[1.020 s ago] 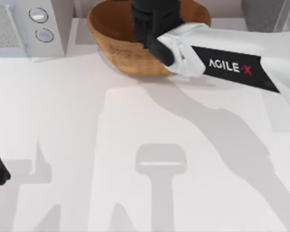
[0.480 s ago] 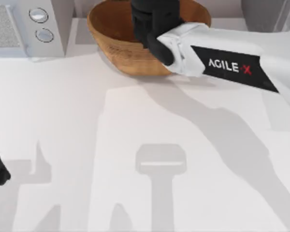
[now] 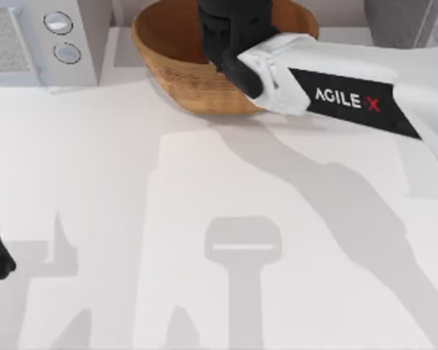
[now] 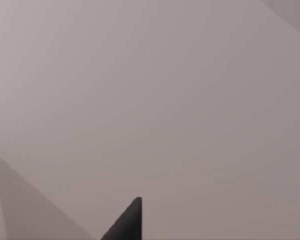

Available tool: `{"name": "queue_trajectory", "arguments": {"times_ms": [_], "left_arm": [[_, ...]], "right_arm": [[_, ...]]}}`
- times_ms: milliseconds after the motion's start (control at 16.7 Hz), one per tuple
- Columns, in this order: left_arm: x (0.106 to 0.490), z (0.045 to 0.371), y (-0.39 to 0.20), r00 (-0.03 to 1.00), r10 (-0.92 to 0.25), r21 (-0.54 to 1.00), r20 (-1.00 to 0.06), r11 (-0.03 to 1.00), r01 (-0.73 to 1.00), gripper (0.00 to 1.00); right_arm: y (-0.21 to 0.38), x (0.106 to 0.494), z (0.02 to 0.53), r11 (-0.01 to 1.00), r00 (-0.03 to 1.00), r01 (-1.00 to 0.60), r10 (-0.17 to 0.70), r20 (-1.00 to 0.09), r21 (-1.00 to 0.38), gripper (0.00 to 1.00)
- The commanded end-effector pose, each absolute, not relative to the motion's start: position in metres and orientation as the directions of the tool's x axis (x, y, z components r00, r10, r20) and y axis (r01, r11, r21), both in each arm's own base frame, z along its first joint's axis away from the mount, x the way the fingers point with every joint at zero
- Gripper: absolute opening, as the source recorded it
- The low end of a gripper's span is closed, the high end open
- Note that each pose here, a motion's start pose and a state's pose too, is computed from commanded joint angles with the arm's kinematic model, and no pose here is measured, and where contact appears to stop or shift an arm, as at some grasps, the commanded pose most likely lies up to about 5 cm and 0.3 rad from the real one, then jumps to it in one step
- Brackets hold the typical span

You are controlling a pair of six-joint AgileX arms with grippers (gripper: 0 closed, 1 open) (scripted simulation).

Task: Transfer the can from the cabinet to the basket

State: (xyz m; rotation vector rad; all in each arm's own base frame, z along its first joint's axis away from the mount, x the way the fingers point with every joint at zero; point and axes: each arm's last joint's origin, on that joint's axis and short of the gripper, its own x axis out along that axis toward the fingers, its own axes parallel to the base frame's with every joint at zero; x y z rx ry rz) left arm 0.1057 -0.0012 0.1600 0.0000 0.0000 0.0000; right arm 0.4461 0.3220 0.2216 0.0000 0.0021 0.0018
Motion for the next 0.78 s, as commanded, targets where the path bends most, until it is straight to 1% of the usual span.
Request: {"name": "queue_trajectory", "arguments": {"times_ms": [60,780], "left_arm": [[0.1057,0.16,-0.0012,1.0,0.0,0.0,0.0,1.0,0.0,1.0],[0.1057,0.16,-0.0012,1.0,0.0,0.0,0.0,1.0,0.0,1.0]], "right_arm": [[0.322,0.4461,0.2216,1.0,1.0,-0.002,0.002,-0.002,0.0,1.0],[0.322,0.4461,0.2216,1.0,1.0,-0.002,0.002,-0.002,0.0,1.0]]}}
